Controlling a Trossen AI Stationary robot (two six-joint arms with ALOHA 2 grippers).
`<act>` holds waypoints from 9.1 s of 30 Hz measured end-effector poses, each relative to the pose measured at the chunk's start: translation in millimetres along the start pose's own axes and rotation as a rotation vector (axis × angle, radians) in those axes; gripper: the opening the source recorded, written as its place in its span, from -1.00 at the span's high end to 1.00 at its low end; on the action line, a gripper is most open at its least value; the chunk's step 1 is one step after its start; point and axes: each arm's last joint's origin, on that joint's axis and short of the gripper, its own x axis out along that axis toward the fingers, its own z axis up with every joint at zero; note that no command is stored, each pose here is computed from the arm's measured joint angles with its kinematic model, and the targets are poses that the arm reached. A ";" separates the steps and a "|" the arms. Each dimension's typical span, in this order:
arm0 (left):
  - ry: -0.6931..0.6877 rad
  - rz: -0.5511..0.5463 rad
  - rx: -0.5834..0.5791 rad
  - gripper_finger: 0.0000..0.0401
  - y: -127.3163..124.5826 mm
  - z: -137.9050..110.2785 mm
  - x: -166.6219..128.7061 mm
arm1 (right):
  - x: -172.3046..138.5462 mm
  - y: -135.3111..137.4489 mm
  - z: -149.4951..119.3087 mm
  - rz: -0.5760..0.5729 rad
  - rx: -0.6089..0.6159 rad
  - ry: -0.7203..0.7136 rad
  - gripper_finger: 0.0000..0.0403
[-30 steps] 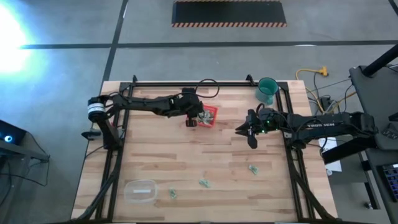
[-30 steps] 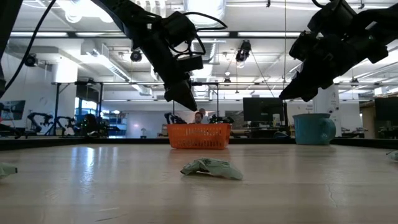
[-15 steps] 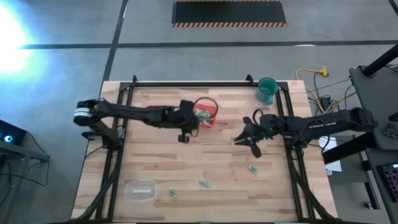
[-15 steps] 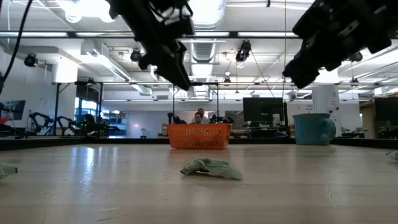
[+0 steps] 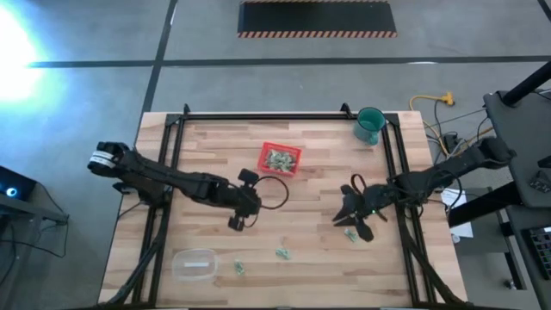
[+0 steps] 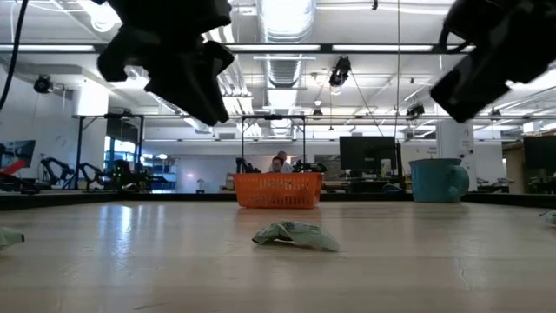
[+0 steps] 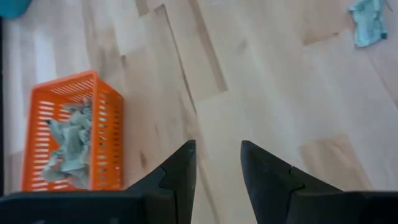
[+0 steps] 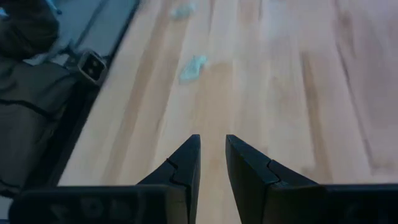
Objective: Pick and place items into bin
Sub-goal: Put the stevia packet into the orange bin
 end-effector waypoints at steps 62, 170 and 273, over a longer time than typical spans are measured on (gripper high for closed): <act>-0.080 -0.001 -0.082 0.46 -9.4 -22.1 -11.1 | 43.4 72.7 -67.6 -0.732 0.149 0.396 0.20; -0.114 -0.029 -0.227 0.46 -26.6 -13.9 6.0 | 42.6 -187.4 80.8 -0.667 -0.289 -0.345 0.91; 0.234 -0.311 -0.169 0.46 -191.6 30.3 17.4 | -20.9 -88.6 56.2 -0.356 -0.197 0.013 0.45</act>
